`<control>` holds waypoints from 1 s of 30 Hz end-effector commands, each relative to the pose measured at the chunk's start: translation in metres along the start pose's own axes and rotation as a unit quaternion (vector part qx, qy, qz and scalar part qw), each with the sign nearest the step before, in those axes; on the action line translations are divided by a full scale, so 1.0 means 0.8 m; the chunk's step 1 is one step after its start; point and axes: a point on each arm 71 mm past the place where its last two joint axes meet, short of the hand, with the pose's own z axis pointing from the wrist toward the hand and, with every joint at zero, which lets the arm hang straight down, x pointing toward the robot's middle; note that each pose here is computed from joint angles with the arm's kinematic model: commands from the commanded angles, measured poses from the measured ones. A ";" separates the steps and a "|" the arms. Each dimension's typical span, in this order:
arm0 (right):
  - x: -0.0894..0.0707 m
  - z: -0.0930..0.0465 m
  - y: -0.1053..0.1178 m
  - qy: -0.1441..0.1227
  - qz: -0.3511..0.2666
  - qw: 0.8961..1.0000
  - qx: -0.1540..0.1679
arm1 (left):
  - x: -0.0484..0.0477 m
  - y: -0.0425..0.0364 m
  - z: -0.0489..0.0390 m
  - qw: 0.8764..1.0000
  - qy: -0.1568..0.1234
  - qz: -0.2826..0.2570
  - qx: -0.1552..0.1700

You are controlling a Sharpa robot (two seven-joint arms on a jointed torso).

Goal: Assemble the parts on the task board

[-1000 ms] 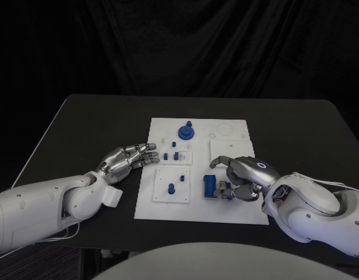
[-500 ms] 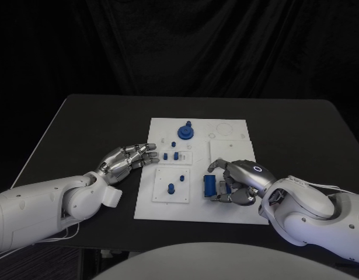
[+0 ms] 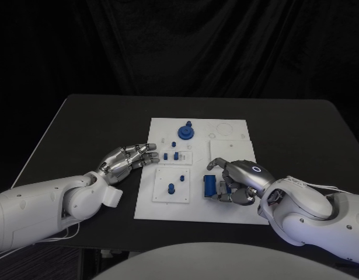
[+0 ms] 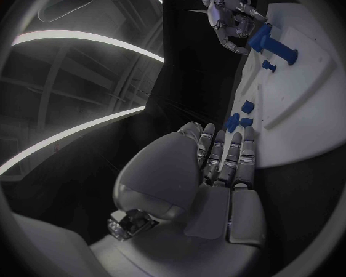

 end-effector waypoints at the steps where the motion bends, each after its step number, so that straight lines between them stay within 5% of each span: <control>1: 0.001 0.000 -0.001 -0.004 -0.013 1.000 0.009 | 0.003 0.0031 0.000 1.000 0.004 -0.005 -0.003; 30: 0.006 -0.001 0.003 -0.009 -0.008 1.000 0.007 | 0.004 0.0075 0.001 1.000 0.008 -0.008 -0.010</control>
